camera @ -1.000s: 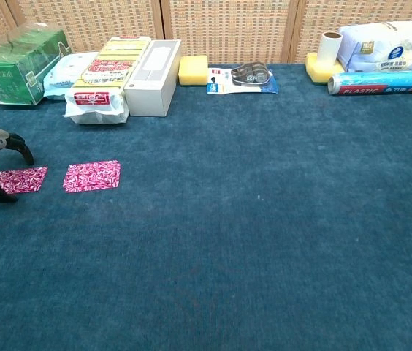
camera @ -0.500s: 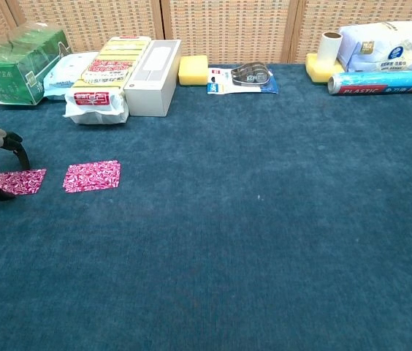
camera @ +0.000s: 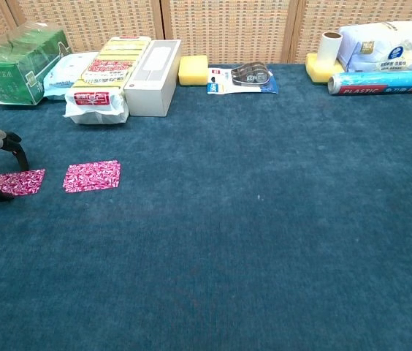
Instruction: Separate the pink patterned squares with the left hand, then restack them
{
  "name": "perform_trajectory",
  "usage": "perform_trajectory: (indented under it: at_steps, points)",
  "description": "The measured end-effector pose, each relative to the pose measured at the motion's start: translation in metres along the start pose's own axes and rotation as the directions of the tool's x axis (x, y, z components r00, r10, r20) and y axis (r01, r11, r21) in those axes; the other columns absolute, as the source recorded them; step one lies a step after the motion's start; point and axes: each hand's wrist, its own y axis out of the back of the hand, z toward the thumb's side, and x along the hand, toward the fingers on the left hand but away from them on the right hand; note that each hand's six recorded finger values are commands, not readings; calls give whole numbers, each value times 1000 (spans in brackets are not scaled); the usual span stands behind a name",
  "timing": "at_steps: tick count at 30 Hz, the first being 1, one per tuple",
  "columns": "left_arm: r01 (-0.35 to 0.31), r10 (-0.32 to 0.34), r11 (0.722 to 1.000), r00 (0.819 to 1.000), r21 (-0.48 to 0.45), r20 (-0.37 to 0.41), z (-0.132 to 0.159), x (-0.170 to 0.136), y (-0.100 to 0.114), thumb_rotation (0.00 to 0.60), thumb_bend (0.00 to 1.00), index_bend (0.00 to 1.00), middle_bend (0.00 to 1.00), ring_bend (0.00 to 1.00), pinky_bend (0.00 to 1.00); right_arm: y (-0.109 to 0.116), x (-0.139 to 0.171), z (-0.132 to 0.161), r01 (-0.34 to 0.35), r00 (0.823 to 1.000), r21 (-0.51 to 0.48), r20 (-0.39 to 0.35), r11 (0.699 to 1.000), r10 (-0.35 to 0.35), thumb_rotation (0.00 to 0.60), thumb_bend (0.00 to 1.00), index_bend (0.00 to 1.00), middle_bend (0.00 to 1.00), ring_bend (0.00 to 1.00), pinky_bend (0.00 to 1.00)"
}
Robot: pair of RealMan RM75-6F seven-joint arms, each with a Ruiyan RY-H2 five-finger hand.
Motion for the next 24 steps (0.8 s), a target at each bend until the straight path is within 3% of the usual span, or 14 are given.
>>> perform_trajectory:
  at_steps: [24]
  points:
    - [-8, 8, 1000, 1000, 0, -1, 0, -2, 0, 600, 262, 362, 0, 0, 24, 0, 0, 0, 0, 1000, -4, -1, 1000, 0, 600, 0, 132, 17, 6, 9]
